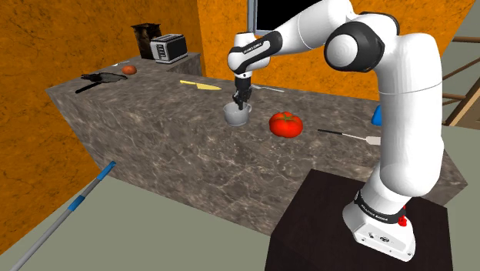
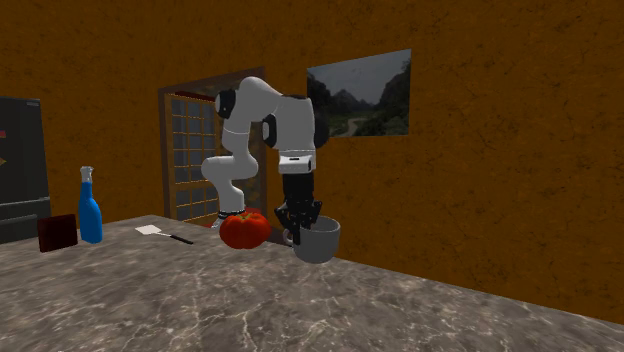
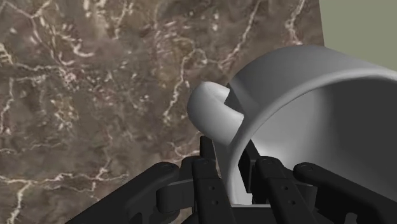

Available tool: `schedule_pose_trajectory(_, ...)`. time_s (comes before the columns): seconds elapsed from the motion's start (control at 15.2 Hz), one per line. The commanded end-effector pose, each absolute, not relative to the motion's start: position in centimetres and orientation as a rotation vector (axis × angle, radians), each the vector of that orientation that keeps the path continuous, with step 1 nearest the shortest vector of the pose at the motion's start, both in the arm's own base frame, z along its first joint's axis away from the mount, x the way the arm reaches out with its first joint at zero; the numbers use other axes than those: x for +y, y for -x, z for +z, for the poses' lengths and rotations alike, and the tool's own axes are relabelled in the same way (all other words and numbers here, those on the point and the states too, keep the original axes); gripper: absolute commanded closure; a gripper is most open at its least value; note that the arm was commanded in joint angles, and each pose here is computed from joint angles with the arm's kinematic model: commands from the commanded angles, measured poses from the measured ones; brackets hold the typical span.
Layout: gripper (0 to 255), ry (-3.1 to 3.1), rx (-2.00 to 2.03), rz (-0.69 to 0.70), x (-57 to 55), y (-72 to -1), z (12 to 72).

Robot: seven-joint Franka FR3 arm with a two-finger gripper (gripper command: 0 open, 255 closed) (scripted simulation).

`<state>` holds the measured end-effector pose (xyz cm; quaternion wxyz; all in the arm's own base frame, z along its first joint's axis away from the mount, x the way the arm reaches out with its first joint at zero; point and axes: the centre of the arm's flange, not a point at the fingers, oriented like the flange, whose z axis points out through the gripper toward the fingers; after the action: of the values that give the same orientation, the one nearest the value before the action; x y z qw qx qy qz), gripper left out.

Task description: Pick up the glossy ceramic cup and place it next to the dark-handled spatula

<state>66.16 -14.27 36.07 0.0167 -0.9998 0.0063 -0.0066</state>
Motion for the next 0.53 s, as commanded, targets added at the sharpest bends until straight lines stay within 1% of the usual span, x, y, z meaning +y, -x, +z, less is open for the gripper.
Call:
schedule_pose_trajectory(0.0,255,3.108,0.019,-0.021,-14.3,-66.2,37.1)
schedule_pose_trajectory(0.46,255,3.108,0.019,-0.021,-14.3,-66.2,40.8)
